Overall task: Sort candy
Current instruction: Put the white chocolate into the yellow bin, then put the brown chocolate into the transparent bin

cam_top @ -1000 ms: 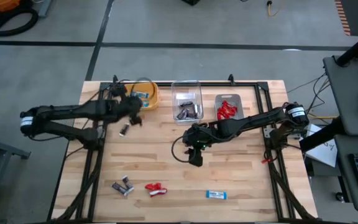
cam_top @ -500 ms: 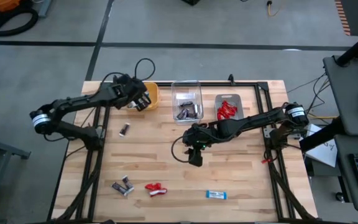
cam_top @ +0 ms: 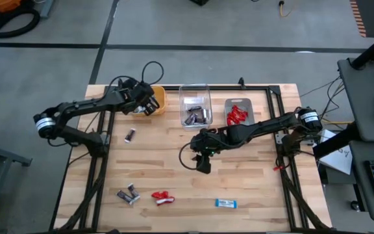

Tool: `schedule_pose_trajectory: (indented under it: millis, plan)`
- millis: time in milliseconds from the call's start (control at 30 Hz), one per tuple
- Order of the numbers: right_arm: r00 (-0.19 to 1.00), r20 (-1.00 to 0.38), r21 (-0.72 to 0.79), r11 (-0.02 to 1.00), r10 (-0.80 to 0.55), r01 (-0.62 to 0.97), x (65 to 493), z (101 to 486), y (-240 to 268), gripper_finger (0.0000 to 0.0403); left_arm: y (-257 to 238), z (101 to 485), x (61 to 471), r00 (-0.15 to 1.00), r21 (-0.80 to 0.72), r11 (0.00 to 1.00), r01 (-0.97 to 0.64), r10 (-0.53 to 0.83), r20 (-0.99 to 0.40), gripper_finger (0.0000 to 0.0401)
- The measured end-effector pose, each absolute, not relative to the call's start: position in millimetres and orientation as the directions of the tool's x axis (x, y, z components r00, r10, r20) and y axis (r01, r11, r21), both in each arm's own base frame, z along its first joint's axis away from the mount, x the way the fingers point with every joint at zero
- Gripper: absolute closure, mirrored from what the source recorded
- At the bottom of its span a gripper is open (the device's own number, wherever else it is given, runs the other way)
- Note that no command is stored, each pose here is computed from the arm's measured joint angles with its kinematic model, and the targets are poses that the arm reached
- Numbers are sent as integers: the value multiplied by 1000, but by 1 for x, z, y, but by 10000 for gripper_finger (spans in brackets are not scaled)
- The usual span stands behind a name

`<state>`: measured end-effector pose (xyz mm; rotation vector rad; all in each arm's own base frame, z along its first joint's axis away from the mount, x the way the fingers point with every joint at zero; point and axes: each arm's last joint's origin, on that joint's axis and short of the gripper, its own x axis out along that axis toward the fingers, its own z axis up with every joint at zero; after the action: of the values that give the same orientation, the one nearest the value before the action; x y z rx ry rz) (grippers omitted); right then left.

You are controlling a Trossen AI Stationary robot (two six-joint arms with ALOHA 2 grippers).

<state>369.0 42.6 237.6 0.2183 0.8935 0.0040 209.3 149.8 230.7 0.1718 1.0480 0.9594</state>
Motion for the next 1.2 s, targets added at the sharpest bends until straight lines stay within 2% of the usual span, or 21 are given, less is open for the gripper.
schedule_pose_trajectory:
  millis: [167,300,467,600,933,1200]
  plan:
    - [628,-772,190,978,95,87,369,238,43,234,145,233,206,148,526,605,-598,728,-669,265]
    - [628,-773,184,980,95,79,369,238,43,236,132,233,200,138,468,628,-622,676,-724,239]
    - [631,-770,174,983,95,65,369,238,43,234,110,231,191,162,277,686,-673,502,-849,230]
    - [634,-767,166,985,95,53,370,238,43,236,92,225,184,128,125,666,-736,319,-939,232]
    - [640,-762,161,986,96,44,370,239,43,234,61,192,176,-20,163,623,-765,230,-973,232]
    - [645,-758,162,986,97,43,371,239,43,232,55,167,160,-113,234,568,-789,241,-964,233]
